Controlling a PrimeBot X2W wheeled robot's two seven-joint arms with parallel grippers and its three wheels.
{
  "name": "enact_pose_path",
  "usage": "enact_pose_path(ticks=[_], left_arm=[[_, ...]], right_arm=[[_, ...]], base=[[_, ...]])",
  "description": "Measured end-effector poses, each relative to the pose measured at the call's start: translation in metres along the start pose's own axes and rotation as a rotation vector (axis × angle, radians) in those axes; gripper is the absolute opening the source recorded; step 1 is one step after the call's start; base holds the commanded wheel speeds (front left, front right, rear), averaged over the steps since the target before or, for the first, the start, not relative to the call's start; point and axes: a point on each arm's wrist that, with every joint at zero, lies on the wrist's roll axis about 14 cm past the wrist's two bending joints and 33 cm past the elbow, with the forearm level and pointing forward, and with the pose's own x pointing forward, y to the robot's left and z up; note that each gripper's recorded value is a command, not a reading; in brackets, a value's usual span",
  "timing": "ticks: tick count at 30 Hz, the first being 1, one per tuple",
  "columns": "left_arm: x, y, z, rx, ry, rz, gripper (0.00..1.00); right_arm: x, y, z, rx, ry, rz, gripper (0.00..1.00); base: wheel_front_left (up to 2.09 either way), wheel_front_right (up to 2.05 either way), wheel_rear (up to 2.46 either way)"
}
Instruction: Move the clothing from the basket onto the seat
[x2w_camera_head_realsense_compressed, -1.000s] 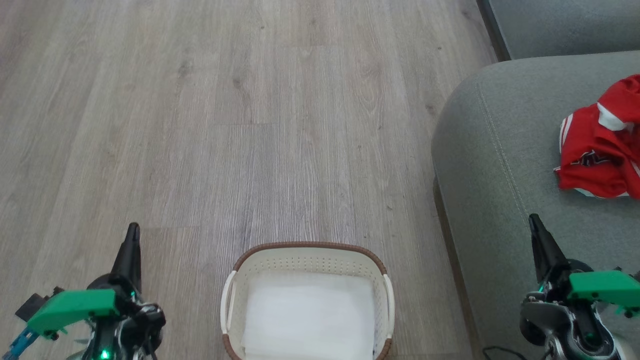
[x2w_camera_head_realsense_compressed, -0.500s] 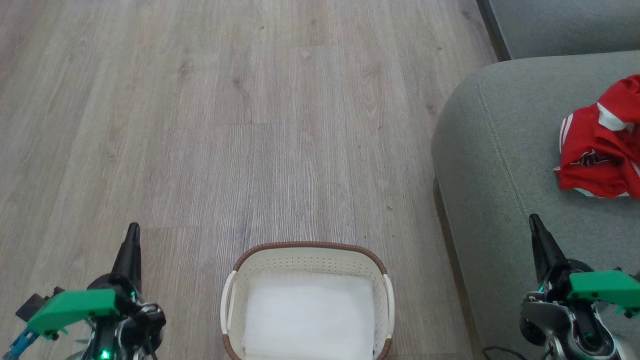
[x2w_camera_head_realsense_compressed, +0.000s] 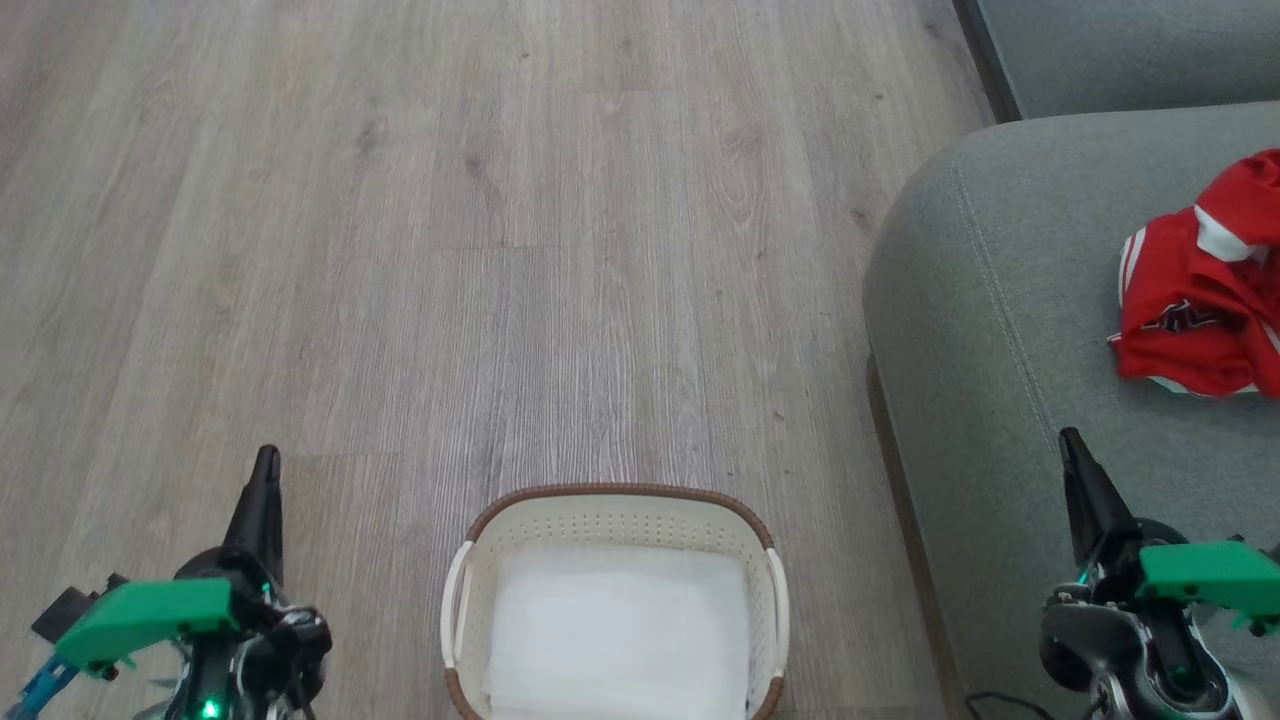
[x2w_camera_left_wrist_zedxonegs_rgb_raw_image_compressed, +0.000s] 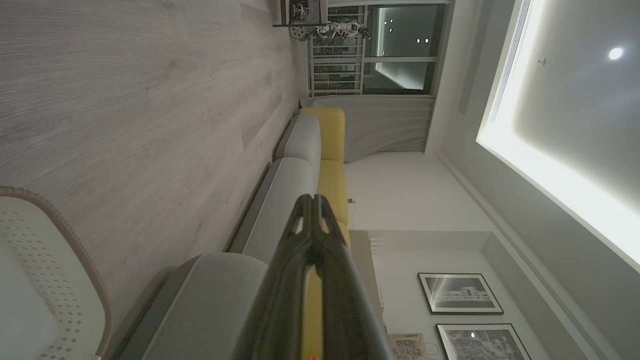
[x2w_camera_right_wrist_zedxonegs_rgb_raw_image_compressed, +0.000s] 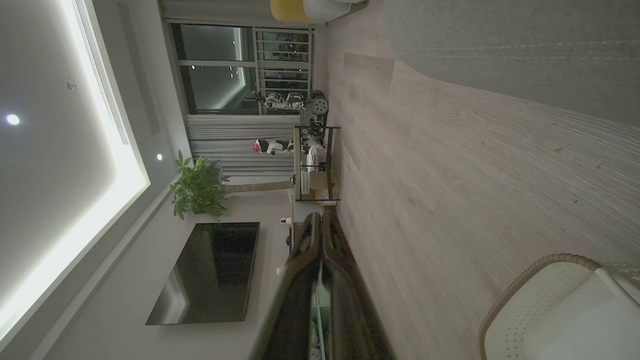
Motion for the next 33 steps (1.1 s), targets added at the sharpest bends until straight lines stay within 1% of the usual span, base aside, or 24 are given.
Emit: enact_pose_path(ticks=[33], left_arm=[[0.0000, 0.0000, -0.0001, -0.001, 0.000, 0.000, 0.00]], right_arm=[[-0.0001, -0.0001, -0.0012, 0.003, 0.006, 0.000, 0.00]], base=[[0.00, 0.00, 0.00]])
